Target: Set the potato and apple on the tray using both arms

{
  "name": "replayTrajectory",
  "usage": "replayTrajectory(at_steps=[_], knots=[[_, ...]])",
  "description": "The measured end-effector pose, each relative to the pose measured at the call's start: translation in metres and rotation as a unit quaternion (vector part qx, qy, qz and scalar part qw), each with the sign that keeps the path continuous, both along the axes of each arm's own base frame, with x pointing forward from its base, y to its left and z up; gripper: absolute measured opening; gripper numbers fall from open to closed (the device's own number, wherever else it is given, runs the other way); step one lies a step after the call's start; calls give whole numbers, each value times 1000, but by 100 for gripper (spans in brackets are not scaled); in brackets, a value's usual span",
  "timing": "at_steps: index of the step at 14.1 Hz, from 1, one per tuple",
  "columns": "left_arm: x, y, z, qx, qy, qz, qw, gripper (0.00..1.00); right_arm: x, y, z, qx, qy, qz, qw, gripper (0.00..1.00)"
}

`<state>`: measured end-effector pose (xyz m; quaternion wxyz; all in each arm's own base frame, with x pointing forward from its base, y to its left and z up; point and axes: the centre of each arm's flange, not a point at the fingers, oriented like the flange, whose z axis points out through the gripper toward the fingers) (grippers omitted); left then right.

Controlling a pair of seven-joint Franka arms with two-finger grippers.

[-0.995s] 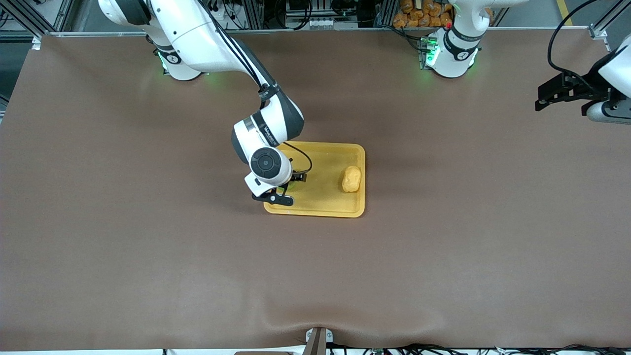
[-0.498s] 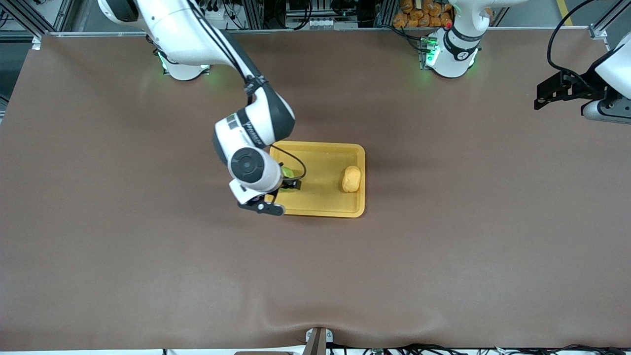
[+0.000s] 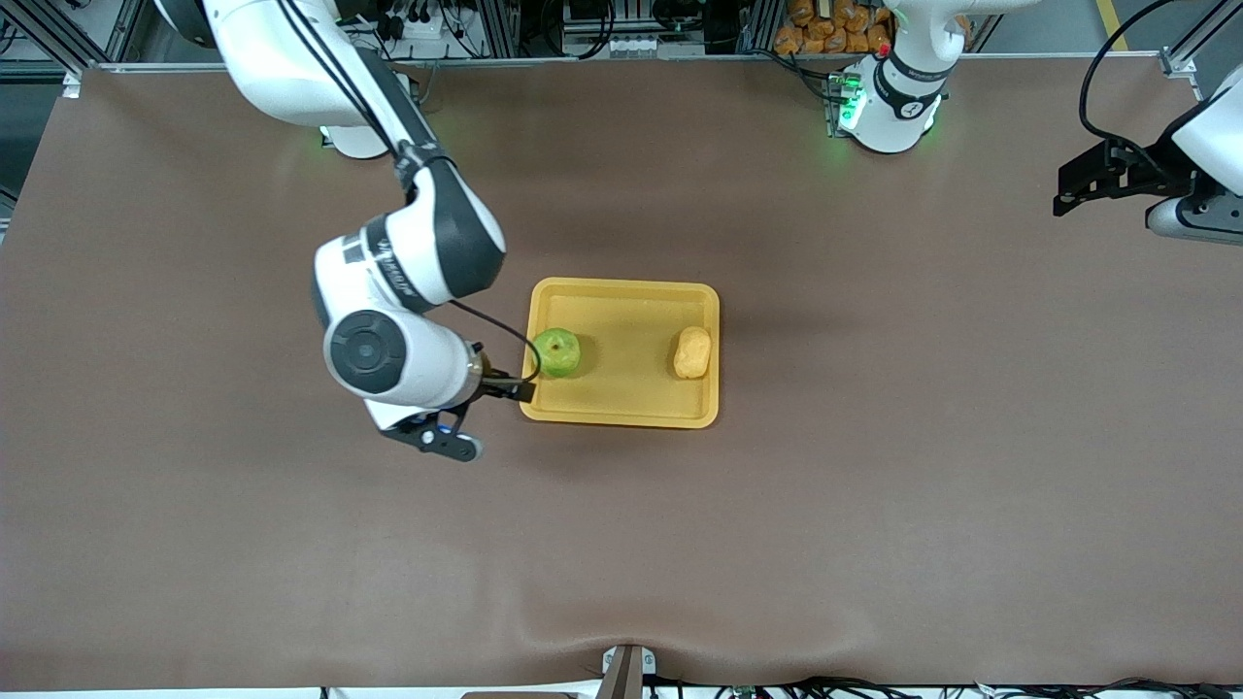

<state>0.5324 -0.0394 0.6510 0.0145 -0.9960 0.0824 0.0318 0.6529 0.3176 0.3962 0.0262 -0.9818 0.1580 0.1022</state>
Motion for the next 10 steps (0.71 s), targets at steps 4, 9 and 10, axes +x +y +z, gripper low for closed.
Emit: replayTrajectory(at_steps=[4, 9, 10], knots=[[2, -1, -3, 0, 2, 4, 1000, 100, 15, -50, 39, 0, -11, -30, 999, 100], [9, -2, -8, -1, -9, 6, 1000, 100, 24, -139, 87, -1, -6, -76, 997, 100], [12, -2, -12, -1, -9, 5, 1000, 100, 24, -156, 95, -3, -6, -73, 997, 100]])
